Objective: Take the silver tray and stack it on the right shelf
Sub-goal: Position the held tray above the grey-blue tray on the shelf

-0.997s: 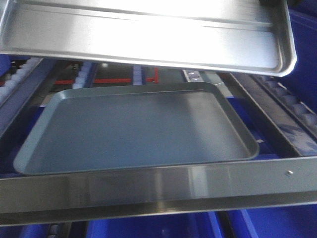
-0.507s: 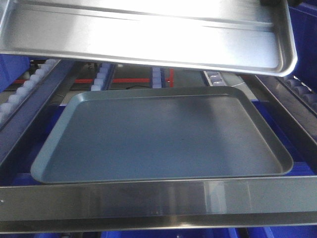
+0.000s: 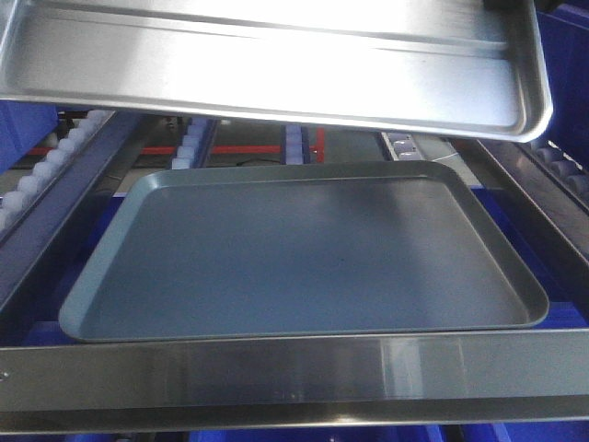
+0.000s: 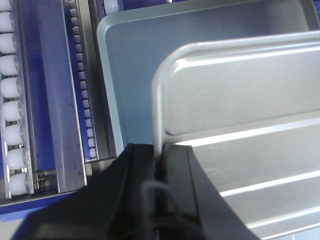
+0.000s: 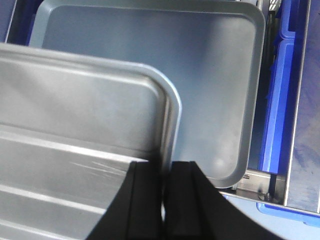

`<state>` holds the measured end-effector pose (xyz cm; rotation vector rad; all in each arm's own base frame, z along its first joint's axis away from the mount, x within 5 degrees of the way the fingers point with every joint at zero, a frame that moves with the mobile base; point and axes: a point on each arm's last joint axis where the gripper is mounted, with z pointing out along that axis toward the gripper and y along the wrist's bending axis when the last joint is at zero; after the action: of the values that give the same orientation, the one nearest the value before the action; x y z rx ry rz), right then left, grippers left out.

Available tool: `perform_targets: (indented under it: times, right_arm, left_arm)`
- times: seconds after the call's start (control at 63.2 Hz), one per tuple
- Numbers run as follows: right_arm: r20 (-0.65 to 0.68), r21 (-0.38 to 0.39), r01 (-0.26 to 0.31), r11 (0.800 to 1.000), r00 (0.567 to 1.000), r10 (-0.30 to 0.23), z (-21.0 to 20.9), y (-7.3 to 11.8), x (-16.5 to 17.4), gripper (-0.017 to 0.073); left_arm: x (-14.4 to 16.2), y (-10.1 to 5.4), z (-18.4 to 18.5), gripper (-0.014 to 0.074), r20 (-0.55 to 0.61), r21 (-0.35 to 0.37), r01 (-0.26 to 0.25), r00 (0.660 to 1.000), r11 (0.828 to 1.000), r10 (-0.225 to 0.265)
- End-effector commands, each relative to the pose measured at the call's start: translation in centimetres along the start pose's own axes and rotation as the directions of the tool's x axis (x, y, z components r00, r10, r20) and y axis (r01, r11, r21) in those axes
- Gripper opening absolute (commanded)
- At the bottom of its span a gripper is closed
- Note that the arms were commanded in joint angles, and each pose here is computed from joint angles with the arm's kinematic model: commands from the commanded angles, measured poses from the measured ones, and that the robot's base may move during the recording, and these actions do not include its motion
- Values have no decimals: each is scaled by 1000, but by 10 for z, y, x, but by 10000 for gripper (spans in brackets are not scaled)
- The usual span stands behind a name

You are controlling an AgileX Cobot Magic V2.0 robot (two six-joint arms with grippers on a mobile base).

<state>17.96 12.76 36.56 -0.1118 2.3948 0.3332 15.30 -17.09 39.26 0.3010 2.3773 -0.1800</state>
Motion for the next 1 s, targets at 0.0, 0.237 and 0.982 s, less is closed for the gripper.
perform_targets:
  times: [0.0,0.237,0.982]
  right_arm:
    - [103,0,37,999,994,-37,-15,-2,-13,57]
    - [103,0,37,999,994,-37,-15,-2,-13,57]
    - [24,139,101,985,994,-105,21,-1,-63,57]
  left_arm:
    - [-9,10,-14,-101,71,-33,-10,997,999,12]
    - [-11,8,-14,-101,88,-14,-11,996,1000,12]
    - [-37,12,68,-101,25,5,65,998,998,-66]
